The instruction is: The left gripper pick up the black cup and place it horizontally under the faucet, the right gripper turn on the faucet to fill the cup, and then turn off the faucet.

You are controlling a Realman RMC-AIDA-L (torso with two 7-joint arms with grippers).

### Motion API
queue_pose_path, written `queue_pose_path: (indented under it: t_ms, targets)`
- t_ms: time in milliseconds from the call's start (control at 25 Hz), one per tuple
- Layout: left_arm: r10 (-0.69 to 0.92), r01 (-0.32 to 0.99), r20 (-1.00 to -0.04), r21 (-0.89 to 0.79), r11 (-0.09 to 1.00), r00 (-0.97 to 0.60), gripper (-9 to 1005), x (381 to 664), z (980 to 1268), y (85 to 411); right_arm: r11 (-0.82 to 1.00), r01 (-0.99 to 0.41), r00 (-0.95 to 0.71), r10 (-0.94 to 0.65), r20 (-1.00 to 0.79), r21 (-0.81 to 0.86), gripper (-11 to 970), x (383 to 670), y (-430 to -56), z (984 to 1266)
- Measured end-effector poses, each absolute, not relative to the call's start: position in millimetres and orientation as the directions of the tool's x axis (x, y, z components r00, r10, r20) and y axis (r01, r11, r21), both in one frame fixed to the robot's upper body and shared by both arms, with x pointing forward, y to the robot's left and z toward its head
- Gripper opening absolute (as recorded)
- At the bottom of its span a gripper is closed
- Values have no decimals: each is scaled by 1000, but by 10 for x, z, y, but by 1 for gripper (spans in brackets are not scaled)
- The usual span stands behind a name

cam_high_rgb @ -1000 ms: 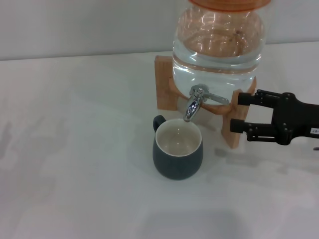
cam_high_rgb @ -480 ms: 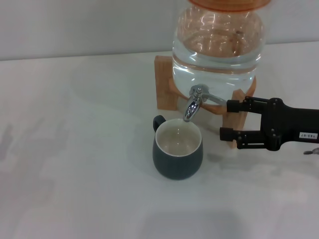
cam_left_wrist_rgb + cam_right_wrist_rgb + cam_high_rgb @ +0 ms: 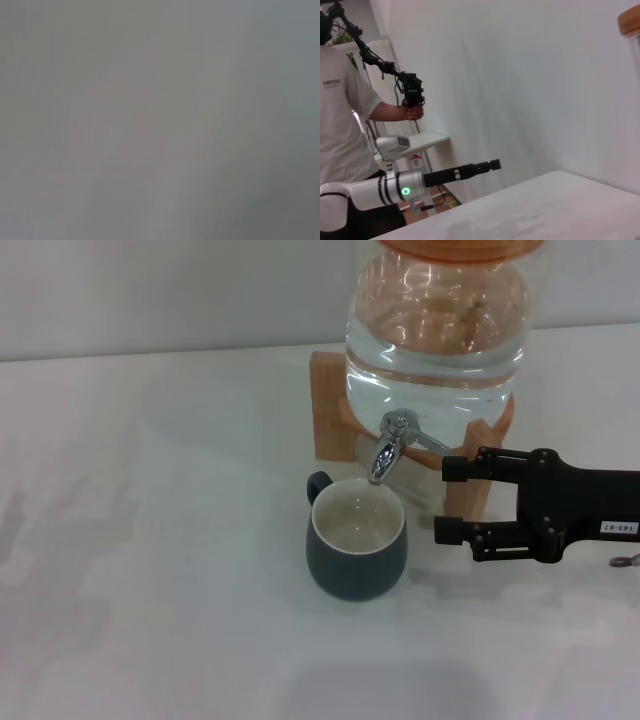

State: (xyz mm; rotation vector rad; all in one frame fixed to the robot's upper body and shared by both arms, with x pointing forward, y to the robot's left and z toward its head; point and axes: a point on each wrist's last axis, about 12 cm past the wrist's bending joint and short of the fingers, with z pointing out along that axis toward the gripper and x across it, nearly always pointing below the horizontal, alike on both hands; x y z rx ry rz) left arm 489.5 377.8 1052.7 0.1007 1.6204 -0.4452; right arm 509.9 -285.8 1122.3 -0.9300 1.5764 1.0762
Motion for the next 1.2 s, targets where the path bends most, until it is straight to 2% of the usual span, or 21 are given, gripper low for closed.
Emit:
queue_pose_path:
  t_ms: [360, 640, 1200]
  targets:
    - [-199, 323, -974, -224, 919, -111, 503, 4880, 10520, 3786, 315, -927, -234, -64, -970, 203, 827, 5086, -2860, 11213]
    - [-198, 318, -973, -225, 921, -114, 503, 4856, 10510, 3803, 401, -894, -230, -32, -973, 198, 827, 5091, -3022, 11217]
    - [-199, 318, -973, -225, 921, -114, 503, 4856, 10509, 3803, 351, -914, -239, -56, -969, 205, 827, 5142, -2826, 11195]
